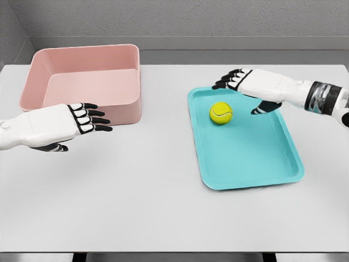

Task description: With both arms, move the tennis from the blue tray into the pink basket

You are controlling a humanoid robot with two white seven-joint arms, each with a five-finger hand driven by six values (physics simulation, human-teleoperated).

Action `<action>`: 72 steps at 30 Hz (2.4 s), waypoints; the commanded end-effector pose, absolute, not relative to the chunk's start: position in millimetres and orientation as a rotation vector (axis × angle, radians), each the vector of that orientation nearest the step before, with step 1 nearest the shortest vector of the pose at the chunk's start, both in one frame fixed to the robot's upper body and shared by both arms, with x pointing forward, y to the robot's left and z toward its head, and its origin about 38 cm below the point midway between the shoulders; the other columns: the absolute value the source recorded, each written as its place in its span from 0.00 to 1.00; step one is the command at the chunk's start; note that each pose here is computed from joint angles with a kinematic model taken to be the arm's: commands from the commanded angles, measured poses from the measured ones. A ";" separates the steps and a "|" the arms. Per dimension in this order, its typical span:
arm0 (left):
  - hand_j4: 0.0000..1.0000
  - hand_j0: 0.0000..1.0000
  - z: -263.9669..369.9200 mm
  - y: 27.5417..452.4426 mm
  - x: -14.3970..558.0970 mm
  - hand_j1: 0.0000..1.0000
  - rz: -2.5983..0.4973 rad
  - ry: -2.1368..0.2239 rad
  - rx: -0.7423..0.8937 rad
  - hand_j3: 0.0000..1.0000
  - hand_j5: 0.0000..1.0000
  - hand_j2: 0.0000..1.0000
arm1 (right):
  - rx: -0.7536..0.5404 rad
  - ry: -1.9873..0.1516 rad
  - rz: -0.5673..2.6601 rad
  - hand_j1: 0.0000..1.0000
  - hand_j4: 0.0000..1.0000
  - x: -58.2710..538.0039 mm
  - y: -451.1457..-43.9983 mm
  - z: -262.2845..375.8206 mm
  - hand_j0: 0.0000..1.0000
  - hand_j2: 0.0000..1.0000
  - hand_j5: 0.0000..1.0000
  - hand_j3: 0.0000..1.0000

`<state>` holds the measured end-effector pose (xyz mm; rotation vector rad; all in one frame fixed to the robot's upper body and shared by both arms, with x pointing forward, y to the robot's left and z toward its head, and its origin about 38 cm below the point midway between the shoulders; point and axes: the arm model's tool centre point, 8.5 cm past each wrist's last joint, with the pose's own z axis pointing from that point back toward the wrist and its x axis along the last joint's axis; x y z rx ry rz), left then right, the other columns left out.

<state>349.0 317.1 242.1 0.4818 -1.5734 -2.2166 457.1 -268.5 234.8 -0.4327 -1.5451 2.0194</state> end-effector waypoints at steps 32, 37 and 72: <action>1.00 1.00 242.7 317.7 349.3 1.00 -2.210 -1.575 0.480 1.00 1.00 1.00 | -0.233 -1.361 2.054 0.95 0.95 492.4 -234.4 169.6 0.95 0.95 0.95 0.95; 1.00 1.00 243.4 317.3 349.3 1.00 -2.211 -1.578 0.482 1.00 1.00 1.00 | -0.234 -1.354 2.067 0.93 0.93 493.3 -228.8 166.8 0.93 0.93 0.93 0.93; 1.00 1.00 242.2 316.5 349.5 1.00 -2.207 -1.581 0.478 1.00 1.00 1.00 | -0.270 -1.291 2.108 0.67 0.67 495.0 -233.4 154.4 0.67 0.67 0.67 0.67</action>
